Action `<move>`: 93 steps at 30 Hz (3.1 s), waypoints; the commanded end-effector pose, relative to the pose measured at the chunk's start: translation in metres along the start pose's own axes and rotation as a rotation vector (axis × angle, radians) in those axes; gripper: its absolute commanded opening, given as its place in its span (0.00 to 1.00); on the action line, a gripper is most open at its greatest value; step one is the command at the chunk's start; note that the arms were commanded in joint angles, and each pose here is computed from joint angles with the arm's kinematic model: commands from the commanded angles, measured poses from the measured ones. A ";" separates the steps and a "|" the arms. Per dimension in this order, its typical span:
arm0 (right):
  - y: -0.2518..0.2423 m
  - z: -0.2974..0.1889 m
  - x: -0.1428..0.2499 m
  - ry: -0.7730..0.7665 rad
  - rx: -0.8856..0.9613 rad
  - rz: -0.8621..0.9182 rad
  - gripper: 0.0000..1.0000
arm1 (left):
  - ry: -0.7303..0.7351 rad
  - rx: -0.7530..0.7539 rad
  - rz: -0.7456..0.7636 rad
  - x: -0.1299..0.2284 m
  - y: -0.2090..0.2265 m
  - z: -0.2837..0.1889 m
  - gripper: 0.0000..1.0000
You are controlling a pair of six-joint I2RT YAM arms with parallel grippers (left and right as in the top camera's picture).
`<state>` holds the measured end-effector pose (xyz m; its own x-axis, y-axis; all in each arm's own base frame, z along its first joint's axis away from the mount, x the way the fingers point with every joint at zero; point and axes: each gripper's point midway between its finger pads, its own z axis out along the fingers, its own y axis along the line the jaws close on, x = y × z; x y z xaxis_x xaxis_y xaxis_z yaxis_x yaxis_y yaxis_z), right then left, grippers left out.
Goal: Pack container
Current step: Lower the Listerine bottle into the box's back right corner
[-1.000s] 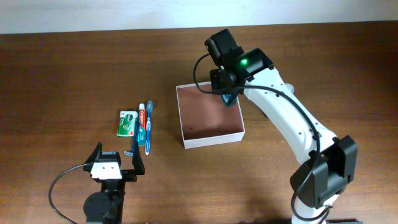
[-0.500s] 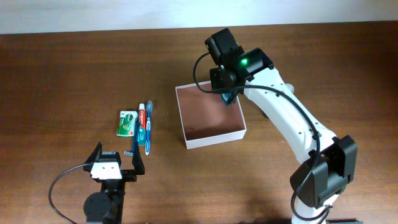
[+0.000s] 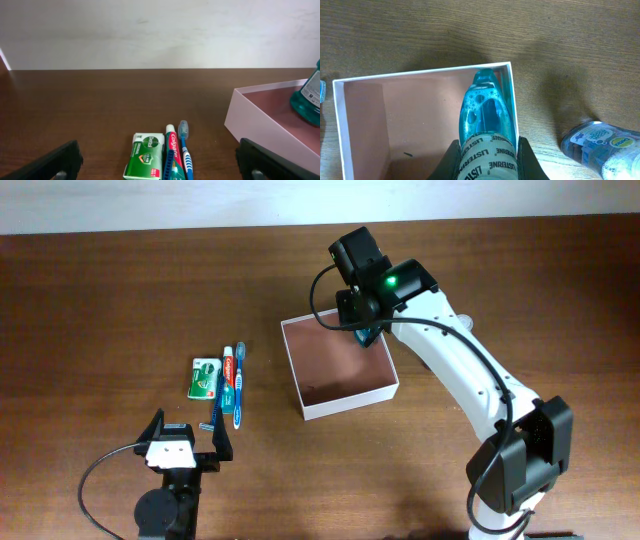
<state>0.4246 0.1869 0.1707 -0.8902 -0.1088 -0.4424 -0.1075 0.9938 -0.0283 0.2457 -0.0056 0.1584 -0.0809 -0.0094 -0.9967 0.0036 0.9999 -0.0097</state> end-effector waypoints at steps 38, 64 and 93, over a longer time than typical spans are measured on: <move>-0.014 0.032 0.002 0.007 0.096 -0.090 0.57 | -0.005 -0.007 0.008 0.000 0.001 0.000 0.99; -0.033 -0.008 0.081 0.333 0.095 -0.195 0.10 | -0.005 -0.007 0.008 0.000 0.001 0.000 0.99; -0.053 -0.002 0.080 0.376 -0.012 -0.204 0.04 | -0.005 -0.007 0.008 0.000 0.001 0.000 0.99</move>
<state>0.3583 0.1255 0.1230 -0.9562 -0.2911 -0.0318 -0.2876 0.9540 -0.0847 0.2457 -0.0056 0.1582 -0.0812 -0.0094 -0.9967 0.0036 0.9999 -0.0097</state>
